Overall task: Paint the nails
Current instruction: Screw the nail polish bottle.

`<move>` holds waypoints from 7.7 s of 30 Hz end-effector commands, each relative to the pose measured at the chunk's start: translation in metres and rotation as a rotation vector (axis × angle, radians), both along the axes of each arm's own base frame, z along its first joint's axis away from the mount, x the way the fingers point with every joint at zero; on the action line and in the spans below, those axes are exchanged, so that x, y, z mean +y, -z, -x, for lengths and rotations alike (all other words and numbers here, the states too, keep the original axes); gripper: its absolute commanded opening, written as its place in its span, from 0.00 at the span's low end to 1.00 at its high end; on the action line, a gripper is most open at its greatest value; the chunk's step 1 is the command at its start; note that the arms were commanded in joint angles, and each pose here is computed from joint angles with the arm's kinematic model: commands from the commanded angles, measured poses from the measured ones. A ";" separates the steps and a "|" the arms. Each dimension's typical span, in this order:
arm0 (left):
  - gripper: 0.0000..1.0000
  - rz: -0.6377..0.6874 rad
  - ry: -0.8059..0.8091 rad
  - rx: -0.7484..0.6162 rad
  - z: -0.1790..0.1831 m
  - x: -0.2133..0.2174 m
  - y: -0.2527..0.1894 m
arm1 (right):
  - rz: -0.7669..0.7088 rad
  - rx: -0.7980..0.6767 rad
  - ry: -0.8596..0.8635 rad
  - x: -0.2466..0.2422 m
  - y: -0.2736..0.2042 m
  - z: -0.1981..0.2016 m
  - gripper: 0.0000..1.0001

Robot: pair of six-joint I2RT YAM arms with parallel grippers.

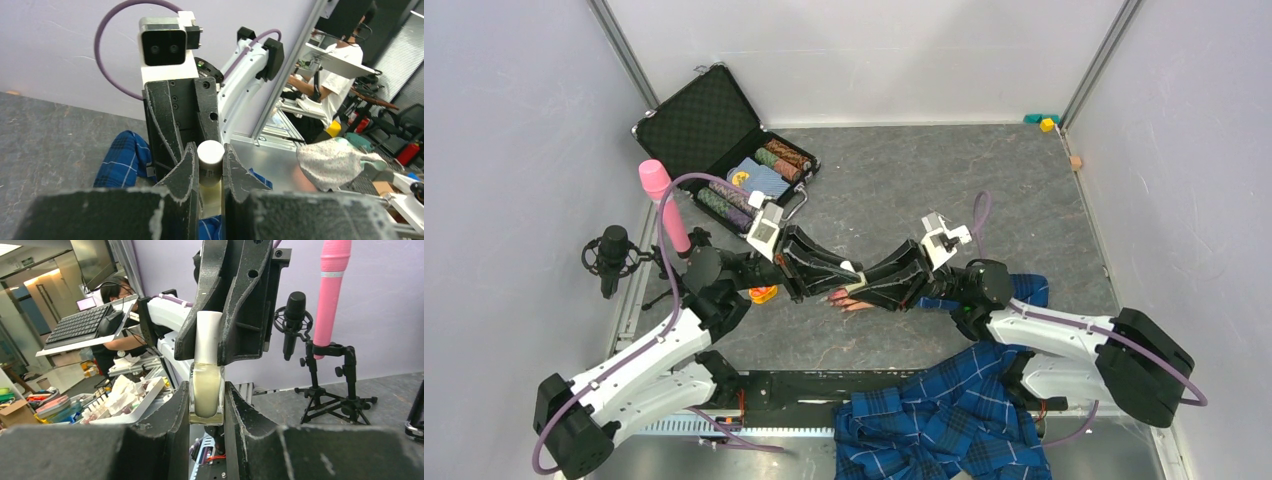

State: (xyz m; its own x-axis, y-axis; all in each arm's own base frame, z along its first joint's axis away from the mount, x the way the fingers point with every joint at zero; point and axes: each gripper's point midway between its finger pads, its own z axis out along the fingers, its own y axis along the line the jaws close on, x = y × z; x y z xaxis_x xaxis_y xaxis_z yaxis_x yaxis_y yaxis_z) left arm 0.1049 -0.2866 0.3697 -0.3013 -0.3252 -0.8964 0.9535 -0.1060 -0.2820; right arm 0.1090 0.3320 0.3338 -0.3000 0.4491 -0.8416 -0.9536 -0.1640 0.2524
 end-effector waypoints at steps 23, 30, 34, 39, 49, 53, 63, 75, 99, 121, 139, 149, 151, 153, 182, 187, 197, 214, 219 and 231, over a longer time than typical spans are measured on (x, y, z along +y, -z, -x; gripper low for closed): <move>1.00 -0.229 -0.320 0.013 -0.050 0.008 0.029 | 0.313 -0.082 0.417 -0.017 0.057 -0.059 0.00; 1.00 -0.240 -0.466 0.023 -0.066 0.029 0.030 | 0.389 -0.091 0.530 -0.029 0.071 -0.075 0.00; 1.00 -0.199 -0.494 0.076 -0.069 0.034 0.024 | 0.435 -0.068 0.601 -0.034 0.082 -0.088 0.00; 1.00 -0.182 -0.591 0.321 -0.090 0.038 0.037 | 0.502 -0.041 0.712 -0.037 0.096 -0.104 0.00; 1.00 -0.202 -0.630 0.673 -0.117 0.028 0.091 | 0.591 -0.035 0.943 -0.033 0.101 -0.118 0.00; 0.93 -0.197 -0.645 0.713 -0.123 0.026 0.102 | 0.630 -0.040 0.981 -0.027 0.105 -0.120 0.00; 0.64 -0.221 -0.668 0.760 -0.131 0.023 0.122 | 0.675 -0.080 0.978 -0.008 0.107 -0.115 0.00; 0.41 -0.223 -0.648 0.775 -0.134 0.016 0.129 | 0.713 -0.114 0.974 0.004 0.110 -0.110 0.00; 0.02 -0.112 -0.374 0.434 -0.081 0.009 0.066 | 0.372 -0.049 0.549 0.015 0.059 -0.081 0.00; 0.02 -0.080 0.289 -0.017 0.055 0.022 0.006 | 0.097 -0.041 0.052 0.012 0.013 -0.008 0.00; 1.00 -0.292 -0.425 0.106 -0.043 0.049 0.028 | 0.225 -0.129 0.256 -0.004 0.032 -0.029 0.00; 1.00 -0.314 -0.605 0.411 -0.084 0.052 0.057 | 0.464 -0.099 0.677 -0.032 0.079 -0.090 0.00; 1.00 -0.298 -0.590 0.486 -0.091 0.044 0.066 | 0.504 -0.094 0.750 -0.034 0.086 -0.098 0.00; 1.00 -0.286 -0.573 0.554 -0.097 0.036 0.076 | 0.543 -0.099 0.814 -0.033 0.091 -0.102 0.00; 0.22 -0.303 -0.520 0.753 -0.118 0.013 0.139 | 0.676 -0.141 0.844 0.005 0.110 -0.099 0.00; 0.02 -0.297 -0.500 0.668 -0.113 0.014 0.131 | 0.661 -0.132 0.803 0.006 0.111 -0.094 0.00; 0.02 -0.128 -0.228 0.352 -0.055 0.014 0.066 | 0.386 -0.037 0.416 0.011 0.083 -0.065 0.00; 0.02 -0.051 0.064 0.098 0.015 0.025 0.023 | 0.237 0.042 0.070 0.024 0.065 -0.023 0.00; 0.02 -0.066 0.015 0.110 0.007 0.024 0.024 | 0.258 0.028 0.096 0.024 0.067 -0.027 0.00; 0.45 -0.115 -0.230 0.190 -0.042 0.022 0.039 | 0.324 -0.012 0.178 0.019 0.077 -0.037 0.00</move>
State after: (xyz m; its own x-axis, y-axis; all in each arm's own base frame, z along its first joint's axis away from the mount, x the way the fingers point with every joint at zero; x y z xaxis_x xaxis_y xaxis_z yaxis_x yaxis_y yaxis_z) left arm 0.1477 -0.2631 0.3053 -0.4580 -0.2769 -0.8447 0.8454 0.1580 -0.5102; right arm 0.1432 0.3490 0.2645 -0.2539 0.2470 -0.9352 -0.9595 0.0579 0.2758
